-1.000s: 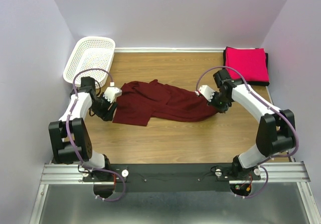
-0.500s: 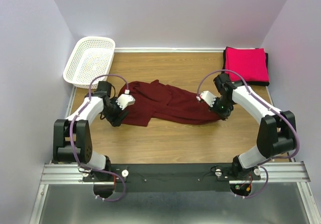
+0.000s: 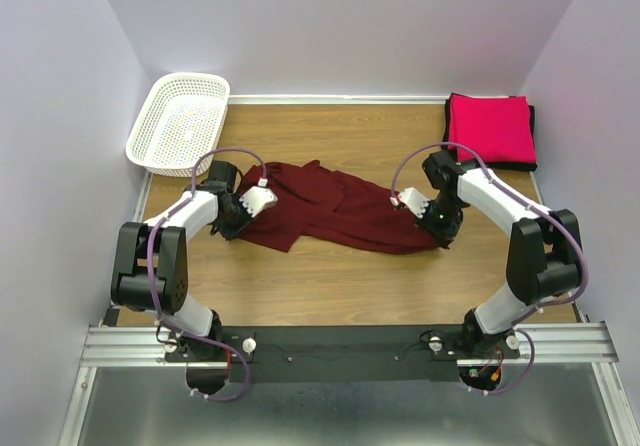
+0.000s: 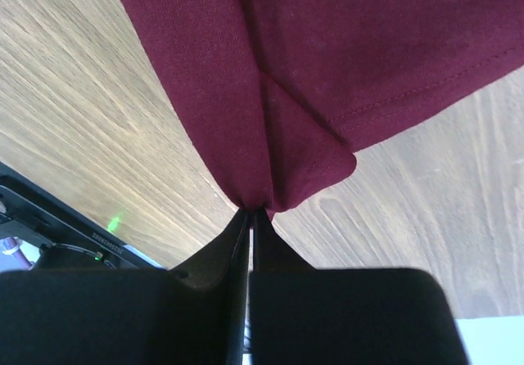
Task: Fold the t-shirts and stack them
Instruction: Flatten out the tshirt
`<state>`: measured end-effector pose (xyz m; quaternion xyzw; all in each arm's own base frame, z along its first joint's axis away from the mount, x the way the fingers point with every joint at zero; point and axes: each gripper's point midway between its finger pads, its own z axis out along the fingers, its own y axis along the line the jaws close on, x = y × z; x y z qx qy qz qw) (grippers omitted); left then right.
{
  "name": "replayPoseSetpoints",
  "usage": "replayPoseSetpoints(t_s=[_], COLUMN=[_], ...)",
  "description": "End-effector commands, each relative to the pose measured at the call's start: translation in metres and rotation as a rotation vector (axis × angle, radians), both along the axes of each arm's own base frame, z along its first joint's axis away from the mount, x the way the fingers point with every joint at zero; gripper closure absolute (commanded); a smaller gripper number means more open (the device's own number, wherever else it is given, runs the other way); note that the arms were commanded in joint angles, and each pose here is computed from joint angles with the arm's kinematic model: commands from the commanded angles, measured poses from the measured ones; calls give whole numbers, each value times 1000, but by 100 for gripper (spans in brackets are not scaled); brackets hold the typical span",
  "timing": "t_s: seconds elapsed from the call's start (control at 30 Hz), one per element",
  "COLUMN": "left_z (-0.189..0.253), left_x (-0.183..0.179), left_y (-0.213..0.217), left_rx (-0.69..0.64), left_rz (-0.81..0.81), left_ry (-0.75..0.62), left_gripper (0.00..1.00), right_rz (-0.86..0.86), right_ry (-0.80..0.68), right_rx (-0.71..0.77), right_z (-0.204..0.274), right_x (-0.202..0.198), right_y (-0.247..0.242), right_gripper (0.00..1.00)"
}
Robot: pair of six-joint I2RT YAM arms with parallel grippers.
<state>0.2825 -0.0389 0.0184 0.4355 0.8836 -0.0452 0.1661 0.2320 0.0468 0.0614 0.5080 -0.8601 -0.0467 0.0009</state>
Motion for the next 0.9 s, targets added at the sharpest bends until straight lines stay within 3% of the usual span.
replayPoseSetpoints(t_s=[0.0, 0.07, 0.17, 0.47, 0.7, 0.87], left_z=[-2, -1, 1, 18, 115, 169], left_x=[-11, -12, -13, -4, 33, 54], left_y=[8, 7, 5, 6, 21, 26], left_rx=[40, 38, 25, -23, -214, -261], left_rz=[-4, -6, -4, 11, 103, 145], left_ry=[13, 16, 18, 15, -135, -271], left_gripper=[100, 100, 100, 100, 100, 100], right_rz=[-20, -22, -17, -23, -100, -164], right_ry=[43, 51, 52, -13, -246, -382], right_rx=[13, 11, 11, 4, 29, 39], right_z=[-1, -2, -6, -2, 53, 87], right_x=[-5, -6, -6, 5, 60, 97], right_y=[2, 1, 1, 0, -6, -14], right_gripper=[89, 85, 96, 100, 99, 99])
